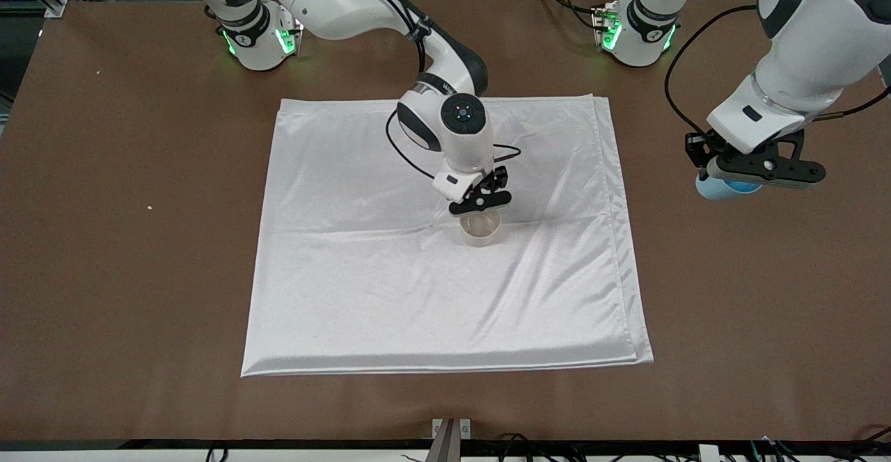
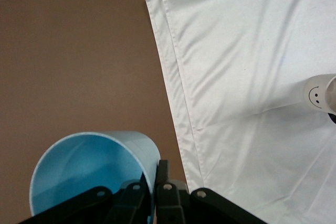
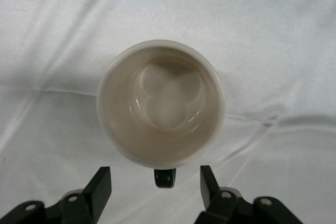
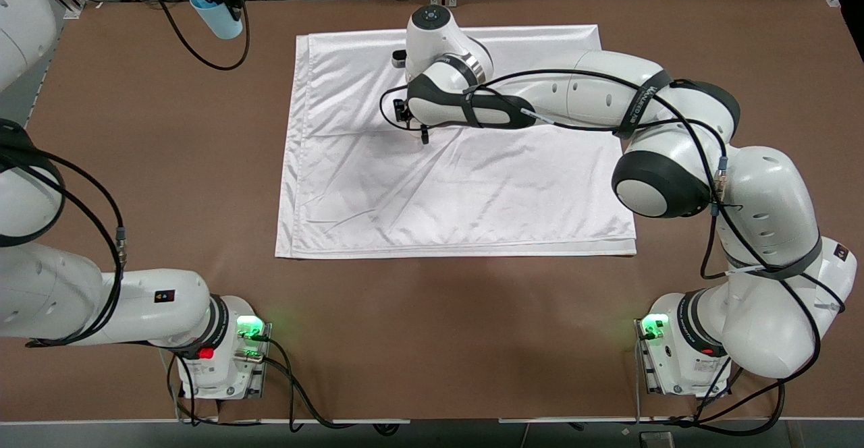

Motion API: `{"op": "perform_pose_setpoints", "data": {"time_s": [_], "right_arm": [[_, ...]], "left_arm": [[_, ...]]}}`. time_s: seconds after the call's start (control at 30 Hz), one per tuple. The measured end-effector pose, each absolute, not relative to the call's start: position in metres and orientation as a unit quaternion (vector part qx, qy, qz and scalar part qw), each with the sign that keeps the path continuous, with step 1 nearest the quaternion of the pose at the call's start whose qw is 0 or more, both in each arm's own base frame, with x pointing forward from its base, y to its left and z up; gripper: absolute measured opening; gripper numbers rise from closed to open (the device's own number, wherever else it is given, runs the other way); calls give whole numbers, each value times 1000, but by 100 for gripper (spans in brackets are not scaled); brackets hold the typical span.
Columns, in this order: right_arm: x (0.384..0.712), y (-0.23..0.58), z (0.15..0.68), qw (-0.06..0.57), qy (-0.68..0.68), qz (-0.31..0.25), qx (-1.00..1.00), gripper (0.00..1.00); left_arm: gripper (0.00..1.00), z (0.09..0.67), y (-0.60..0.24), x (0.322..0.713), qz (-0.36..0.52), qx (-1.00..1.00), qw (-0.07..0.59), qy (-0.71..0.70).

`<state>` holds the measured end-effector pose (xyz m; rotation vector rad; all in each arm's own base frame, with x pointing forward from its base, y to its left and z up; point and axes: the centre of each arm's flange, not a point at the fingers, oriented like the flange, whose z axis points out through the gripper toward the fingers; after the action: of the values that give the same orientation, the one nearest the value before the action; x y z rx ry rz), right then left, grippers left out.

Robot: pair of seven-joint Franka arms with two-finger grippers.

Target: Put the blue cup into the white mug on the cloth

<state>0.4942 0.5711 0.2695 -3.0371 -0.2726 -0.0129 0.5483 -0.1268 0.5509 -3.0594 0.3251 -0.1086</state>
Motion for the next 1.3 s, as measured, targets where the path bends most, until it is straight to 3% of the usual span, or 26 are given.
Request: {"op": "perform_pose_setpoints", "data": {"time_s": [0.03, 0.07, 0.17, 0.73, 1.3], "right_arm": [[495, 570, 272, 44, -89, -3, -995, 80], [496, 569, 275, 42, -88, -1, -995, 90], [498, 565, 292, 34, -86, 4, -996, 100], [518, 473, 487, -3, -48, -6, -999, 100], [550, 333, 582, -36, -19, -19, -999, 100]], "left_arm": [[5, 551, -127, 548, -35, -993, 31, 106], [5, 550, -128, 548, -35, -993, 31, 107], [5, 552, -131, 549, -36, -993, 30, 109], [5, 563, -175, 545, -50, -989, 22, 139], [5, 520, -299, 528, -20, -982, 7, 186]]}}
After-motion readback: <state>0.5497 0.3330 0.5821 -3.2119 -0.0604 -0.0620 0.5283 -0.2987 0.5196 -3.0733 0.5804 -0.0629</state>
